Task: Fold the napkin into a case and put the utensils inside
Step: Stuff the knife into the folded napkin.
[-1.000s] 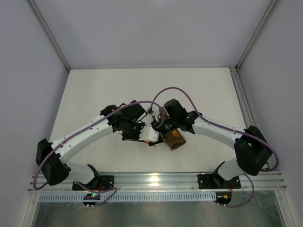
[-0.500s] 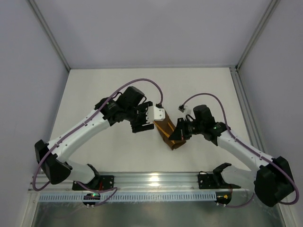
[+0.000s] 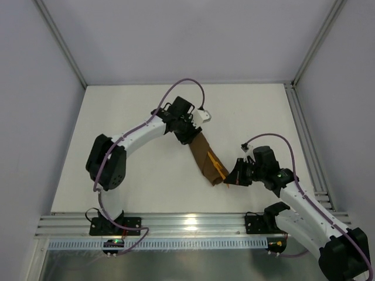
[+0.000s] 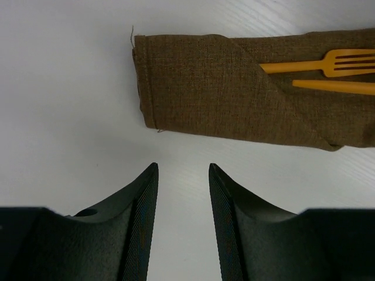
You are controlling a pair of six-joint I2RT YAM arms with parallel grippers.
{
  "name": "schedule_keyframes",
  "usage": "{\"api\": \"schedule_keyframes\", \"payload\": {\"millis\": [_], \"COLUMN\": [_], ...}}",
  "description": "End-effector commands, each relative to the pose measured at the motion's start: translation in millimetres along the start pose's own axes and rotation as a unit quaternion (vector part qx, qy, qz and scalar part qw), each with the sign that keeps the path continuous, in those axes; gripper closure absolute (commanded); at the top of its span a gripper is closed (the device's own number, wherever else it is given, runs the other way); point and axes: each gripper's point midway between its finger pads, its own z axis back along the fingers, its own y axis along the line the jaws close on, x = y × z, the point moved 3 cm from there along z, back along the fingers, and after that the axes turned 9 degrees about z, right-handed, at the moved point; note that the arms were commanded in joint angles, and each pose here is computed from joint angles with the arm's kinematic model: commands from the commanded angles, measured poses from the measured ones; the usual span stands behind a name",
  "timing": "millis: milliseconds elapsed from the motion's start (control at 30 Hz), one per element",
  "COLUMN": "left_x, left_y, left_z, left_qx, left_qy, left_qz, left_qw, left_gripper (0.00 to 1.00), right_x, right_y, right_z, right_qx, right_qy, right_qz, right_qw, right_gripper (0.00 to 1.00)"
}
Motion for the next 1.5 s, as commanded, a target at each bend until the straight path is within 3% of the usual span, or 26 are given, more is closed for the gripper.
{"api": "schedule_keyframes", "payload": {"millis": [0, 367, 600, 1200, 1467], "left_x": [24, 6, -11, -13, -15], "left_y": [1, 4, 2, -6, -7], "left_z": [-20, -68, -89, -91, -90], "left_qx": [-0.007, -0.015, -0.021, -0.035, -0.038], "left_qy": [-0.039, -0.01, 0.018, 0.023, 0.023], "left_qz": [0.023, 0.056, 0.061, 0.052, 0.053], "left_qw": [0.999, 0.998, 0.998, 0.998, 0.998], "left_gripper": [0.58, 0.56, 0.6, 0.63, 0.63], "right_x": [-10, -12, 0, 32, 47], "right_y": [-5, -6, 0, -5, -5], "right_z": [-6, -20, -23, -63, -82], "right_qx": [0.0, 0.026, 0.04, 0.047, 0.043], "right_qy": [0.008, 0.017, 0.014, 0.041, 0.018], "right_qz": [-0.042, -0.043, -0.025, -0.044, -0.048], "right_qw": [0.999, 0.999, 0.999, 0.997, 0.998], "right_gripper": [0.97, 0.97, 0.97, 0.97, 0.97]}}
